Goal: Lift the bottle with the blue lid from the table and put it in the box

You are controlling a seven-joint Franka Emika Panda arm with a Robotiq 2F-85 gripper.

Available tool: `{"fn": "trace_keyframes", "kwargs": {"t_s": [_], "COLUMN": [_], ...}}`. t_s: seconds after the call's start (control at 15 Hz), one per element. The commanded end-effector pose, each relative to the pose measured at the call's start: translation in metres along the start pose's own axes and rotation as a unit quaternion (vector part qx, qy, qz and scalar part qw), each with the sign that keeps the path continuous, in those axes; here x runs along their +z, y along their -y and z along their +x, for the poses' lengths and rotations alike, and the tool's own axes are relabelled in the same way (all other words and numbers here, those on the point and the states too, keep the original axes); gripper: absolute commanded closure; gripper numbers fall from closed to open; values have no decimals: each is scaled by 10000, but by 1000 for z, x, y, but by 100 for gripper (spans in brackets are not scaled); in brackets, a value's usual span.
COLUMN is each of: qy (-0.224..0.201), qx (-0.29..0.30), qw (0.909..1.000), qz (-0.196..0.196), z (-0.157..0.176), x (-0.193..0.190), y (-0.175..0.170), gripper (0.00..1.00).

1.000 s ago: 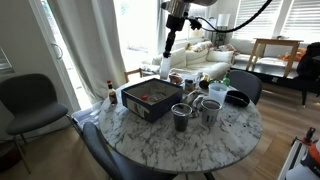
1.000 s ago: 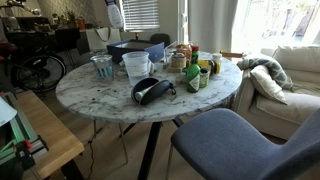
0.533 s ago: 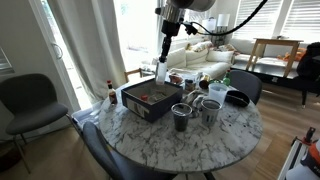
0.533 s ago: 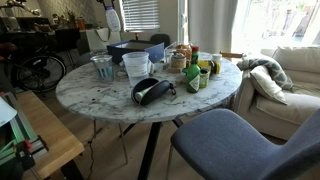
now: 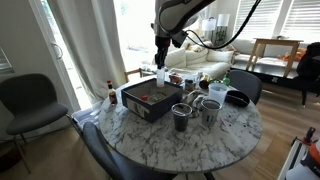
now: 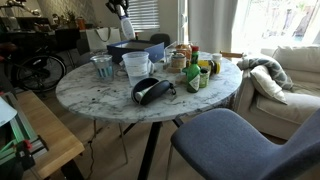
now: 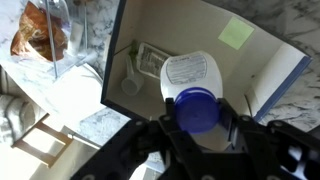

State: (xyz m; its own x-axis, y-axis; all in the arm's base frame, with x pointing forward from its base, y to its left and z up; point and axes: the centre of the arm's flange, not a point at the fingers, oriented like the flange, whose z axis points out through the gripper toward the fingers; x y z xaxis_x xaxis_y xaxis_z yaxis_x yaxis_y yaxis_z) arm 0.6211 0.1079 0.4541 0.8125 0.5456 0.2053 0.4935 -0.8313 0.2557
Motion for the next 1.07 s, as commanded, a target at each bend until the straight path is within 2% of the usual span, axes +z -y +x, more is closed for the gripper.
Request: {"fn": "trace_keyframes", "kwargs": {"t_s": [0.0, 0.07, 0.13, 0.33, 0.4, 0.6, 0.67, 0.87, 1.0], "qy": [244, 133, 138, 71, 137, -107, -62, -110, -181], "qx": [682, 660, 476, 634, 1062, 2007, 2297, 3002, 3375], "qw": [9971, 9968, 9986, 9974, 9942, 9796, 9732, 9538, 9410], "qz": [234, 426, 193, 332, -58, 33, 66, -79, -189], "z": [43, 45, 21, 33, 42, 72, 83, 103, 111], "x": [35, 37, 32, 40, 48, 68, 77, 104, 111], "y": [-18, -23, -8, -16, -6, -3, -4, -11, -29], "gripper": [81, 81, 56, 56, 81, 81, 81, 81, 81]}}
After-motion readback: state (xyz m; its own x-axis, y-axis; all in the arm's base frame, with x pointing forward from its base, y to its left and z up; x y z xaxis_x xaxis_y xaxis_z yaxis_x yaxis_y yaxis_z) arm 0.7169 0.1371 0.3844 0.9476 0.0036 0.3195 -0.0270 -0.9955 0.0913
